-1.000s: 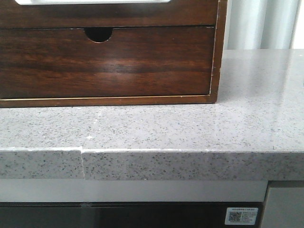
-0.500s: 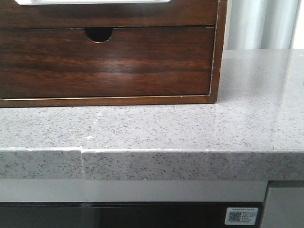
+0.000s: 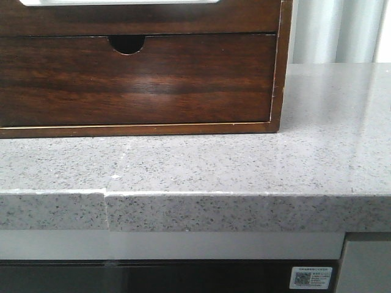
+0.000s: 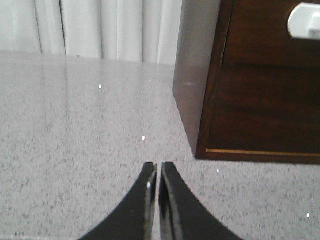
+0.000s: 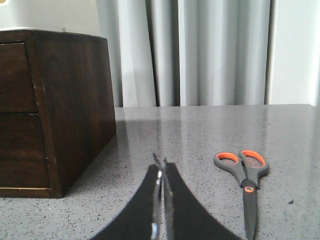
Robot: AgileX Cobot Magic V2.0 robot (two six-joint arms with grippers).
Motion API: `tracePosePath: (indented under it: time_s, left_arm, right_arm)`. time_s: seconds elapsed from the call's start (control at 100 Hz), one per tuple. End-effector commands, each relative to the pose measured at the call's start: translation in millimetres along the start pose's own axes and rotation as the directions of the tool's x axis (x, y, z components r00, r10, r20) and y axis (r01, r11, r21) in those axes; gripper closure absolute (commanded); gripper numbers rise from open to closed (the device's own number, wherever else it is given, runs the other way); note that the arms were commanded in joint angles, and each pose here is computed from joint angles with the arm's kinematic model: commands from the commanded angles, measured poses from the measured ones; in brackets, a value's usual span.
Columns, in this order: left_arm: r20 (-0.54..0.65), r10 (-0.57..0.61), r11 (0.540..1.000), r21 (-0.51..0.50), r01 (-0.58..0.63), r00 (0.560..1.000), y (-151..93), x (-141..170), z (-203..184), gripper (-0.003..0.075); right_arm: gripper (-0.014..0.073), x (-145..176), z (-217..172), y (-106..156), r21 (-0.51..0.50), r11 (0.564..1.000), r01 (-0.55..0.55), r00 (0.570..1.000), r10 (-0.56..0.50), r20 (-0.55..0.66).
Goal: Put scissors in drawer with both arms
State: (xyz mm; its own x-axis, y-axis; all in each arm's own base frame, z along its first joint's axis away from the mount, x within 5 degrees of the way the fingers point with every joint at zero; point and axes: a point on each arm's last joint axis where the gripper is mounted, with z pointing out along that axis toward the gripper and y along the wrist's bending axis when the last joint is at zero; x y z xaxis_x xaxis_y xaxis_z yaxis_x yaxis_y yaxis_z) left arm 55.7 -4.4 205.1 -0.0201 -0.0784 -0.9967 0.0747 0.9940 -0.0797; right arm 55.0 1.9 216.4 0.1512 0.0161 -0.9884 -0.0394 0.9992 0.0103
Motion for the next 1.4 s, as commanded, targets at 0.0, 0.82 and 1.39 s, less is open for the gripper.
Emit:
tracePosePath:
  time_s: [0.0, 0.82, 1.39]
  left_arm:
    - [0.147, -0.034, 0.999, 0.007, 0.033, 0.989, 0.3, -5.7, -2.0, 0.0741]
    - [-0.042, -0.024, 1.0, 0.005, 0.025, 0.999, -11.6, -135.9, 29.3, 0.0741]
    - [-0.082, -0.027, 1.0, 0.001, 0.027, 0.996, -11.5, -135.0, 39.6, 0.0741]
  right_arm:
    - [0.0664, -5.5, -2.1, -0.6, 0.009, 1.0, 0.007, 0.997, -0.008, 0.08]
    - [0.0664, -123.5, 86.3, -0.7, -0.026, 0.993, 0.113, 0.888, -0.113, -0.446]
    - [0.0664, -120.4, 101.4, -0.8, -0.031, 0.993, 0.111, 0.858, -0.112, -0.502]
